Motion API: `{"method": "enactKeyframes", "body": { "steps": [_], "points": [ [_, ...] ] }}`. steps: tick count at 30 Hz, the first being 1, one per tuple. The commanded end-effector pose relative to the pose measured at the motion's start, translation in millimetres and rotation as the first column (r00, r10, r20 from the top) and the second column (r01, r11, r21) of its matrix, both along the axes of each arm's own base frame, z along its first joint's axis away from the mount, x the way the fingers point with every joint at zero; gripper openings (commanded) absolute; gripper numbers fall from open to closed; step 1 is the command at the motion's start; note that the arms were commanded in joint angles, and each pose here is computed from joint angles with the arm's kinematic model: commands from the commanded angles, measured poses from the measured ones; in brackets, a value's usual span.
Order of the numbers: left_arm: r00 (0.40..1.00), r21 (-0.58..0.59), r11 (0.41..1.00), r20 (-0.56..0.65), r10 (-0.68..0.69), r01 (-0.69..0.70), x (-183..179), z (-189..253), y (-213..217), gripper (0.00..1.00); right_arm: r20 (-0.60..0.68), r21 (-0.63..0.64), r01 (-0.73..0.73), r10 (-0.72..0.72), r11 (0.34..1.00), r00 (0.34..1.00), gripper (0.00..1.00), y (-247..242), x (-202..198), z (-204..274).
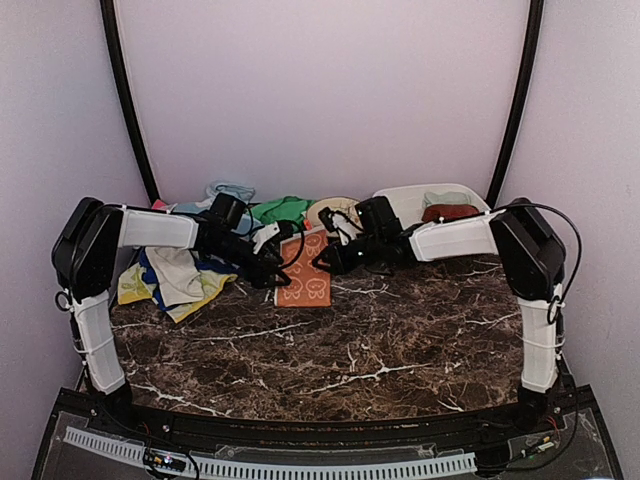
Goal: Roll the towels
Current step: Fold the towel at the center of the board, then move the towel to the center of the board.
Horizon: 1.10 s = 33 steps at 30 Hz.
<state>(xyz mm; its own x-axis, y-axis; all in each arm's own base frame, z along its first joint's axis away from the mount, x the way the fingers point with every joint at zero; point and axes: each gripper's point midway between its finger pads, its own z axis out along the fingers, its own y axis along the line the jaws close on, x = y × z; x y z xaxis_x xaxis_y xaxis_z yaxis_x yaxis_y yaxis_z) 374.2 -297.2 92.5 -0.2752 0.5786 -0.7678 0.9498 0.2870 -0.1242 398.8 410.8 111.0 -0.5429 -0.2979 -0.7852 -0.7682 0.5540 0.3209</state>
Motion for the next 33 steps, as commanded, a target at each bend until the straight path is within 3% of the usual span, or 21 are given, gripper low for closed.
{"method": "enactKeyframes", "body": {
  "steps": [1, 12, 18, 24, 27, 29, 33],
  "points": [
    [0.996, -0.064, 0.996, 0.046, 0.071, -0.068, 30.9, 8.8, -11.1, 0.82, -0.146, 0.085, -0.003, 0.015, 0.996, 0.989, 0.36, 11.1, -25.3, -37.6],
    [0.999, 0.094, 0.995, 0.018, -0.031, 0.029, -3.8, -47.5, -13.6, 0.80, -0.375, 0.120, -0.001, 0.047, 0.993, 0.926, 0.26, 7.1, -94.3, -89.6],
    [0.988, 0.067, 0.987, -0.067, -0.142, 0.146, -57.4, -23.7, -14.2, 0.76, -0.447, 0.084, -0.053, 0.085, 0.995, 0.891, 0.24, -0.9, -159.7, -95.0],
    [0.968, -0.020, 0.979, -0.146, -0.202, 0.201, -107.8, 17.1, -3.0, 0.81, -0.511, 0.027, -0.074, 0.078, 0.997, 0.856, 0.27, -24.9, -200.4, -94.6],
    [0.963, -0.034, 0.978, -0.175, -0.207, 0.204, -115.2, 34.4, -0.8, 0.82, -0.465, -0.012, -0.070, 0.056, 0.997, 0.884, 0.38, -33.5, -188.5, -71.7],
    [0.966, -0.033, 0.979, -0.155, -0.206, 0.203, -113.0, 40.5, 0.0, 0.82, -0.394, 0.000, -0.050, 0.046, 0.999, 0.918, 0.46, -32.7, -160.4, -41.0],
    [0.972, -0.033, 0.981, -0.132, -0.193, 0.190, -104.4, 51.1, -1.7, 0.82, -0.318, 0.114, 0.013, 0.024, 0.993, 0.948, 0.54, -30.5, -95.9, 15.4]
  ]
}}
